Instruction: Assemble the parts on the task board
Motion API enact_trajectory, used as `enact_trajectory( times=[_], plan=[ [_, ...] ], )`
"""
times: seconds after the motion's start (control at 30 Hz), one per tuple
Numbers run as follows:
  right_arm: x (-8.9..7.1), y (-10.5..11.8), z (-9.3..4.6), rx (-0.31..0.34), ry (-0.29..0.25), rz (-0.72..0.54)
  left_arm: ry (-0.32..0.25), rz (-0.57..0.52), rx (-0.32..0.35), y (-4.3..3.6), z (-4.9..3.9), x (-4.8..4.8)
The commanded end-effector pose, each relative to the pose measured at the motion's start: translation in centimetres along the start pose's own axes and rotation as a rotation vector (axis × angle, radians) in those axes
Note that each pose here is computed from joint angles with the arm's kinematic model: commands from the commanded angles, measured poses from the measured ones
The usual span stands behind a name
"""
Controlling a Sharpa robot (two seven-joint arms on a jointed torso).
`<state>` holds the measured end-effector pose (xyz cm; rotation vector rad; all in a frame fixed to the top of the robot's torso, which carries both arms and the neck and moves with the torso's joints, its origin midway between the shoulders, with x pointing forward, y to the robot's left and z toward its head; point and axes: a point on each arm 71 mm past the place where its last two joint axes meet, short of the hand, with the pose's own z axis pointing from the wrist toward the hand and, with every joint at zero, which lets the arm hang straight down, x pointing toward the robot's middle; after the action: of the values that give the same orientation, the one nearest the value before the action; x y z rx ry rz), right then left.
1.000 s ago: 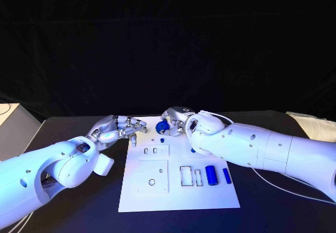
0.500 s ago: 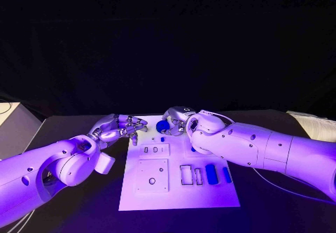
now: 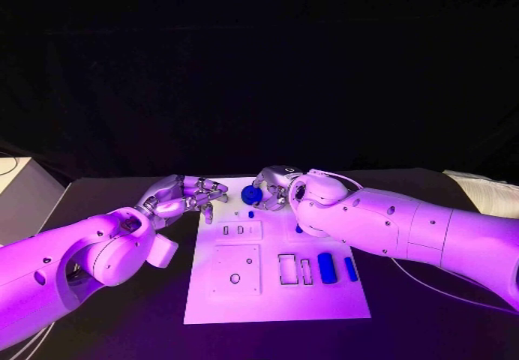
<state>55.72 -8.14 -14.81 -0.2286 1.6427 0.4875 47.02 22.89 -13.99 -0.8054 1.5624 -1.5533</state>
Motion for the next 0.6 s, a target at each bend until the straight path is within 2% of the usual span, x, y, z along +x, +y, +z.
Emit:
enact_trajectory(
  times=[0.03, 0.33, 0.6],
  plan=[
    [0.7, 0.1, -0.1, 0.004, 0.067, -0.011, 0.010, 0.000, 0.006, -0.10, 0.04, 0.17],
    [0.8, -0.1, -0.5, 0.011, 0.069, -0.027, 0.008, 0.002, 0.005, -0.08, 0.04, 0.11],
    [0.5, -0.4, -1.2, 0.006, 0.030, -0.033, 0.008, 0.002, 0.005, 0.02, 0.22, 0.10]
  ],
)
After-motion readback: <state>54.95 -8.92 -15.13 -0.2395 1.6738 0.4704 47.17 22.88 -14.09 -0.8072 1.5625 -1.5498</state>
